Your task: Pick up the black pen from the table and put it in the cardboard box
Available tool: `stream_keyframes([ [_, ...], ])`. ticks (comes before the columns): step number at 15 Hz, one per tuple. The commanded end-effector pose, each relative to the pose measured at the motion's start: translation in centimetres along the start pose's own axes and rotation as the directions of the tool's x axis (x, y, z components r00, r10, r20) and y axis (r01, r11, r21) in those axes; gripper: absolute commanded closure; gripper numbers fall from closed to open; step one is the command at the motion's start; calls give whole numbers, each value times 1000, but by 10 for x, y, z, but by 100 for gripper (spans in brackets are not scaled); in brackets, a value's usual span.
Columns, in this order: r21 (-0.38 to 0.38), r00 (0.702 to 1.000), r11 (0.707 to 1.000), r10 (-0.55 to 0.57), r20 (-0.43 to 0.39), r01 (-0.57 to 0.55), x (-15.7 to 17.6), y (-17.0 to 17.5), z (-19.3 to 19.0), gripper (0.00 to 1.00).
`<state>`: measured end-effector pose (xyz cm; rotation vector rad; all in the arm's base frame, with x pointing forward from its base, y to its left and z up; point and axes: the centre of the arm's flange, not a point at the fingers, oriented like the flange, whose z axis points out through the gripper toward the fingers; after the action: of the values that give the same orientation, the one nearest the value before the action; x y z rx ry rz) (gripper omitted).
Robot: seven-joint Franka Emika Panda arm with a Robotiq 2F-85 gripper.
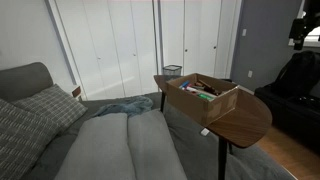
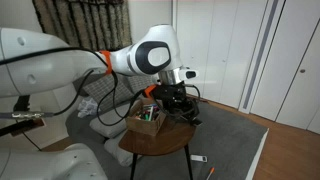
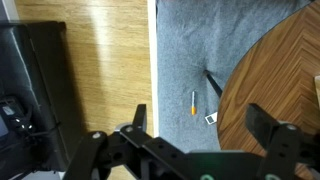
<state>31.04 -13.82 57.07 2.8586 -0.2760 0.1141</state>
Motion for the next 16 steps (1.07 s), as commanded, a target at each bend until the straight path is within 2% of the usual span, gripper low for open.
stream_keyframes([
  [1,0,1000,1000,0,0,0,0,0,0,0],
  [3,0,1000,1000,0,0,0,0,0,0,0],
  [4,17,997,999,-47,-69,48,9,-5,1,0],
  [5,78,989,992,-87,-117,96,29,-12,4,0],
  [7,132,974,979,-130,-187,156,69,-34,11,0],
  [9,188,953,954,-189,-238,236,108,-71,21,0],
  [11,252,935,917,-246,-257,311,135,-108,34,0],
  [13,314,923,873,-315,-220,373,153,-137,56,0],
  [14,342,927,861,-340,-161,375,159,-146,74,0],
  [15,367,930,855,-352,-110,367,163,-151,90,0],
  [16,384,943,866,-329,-43,320,164,-146,109,0],
])
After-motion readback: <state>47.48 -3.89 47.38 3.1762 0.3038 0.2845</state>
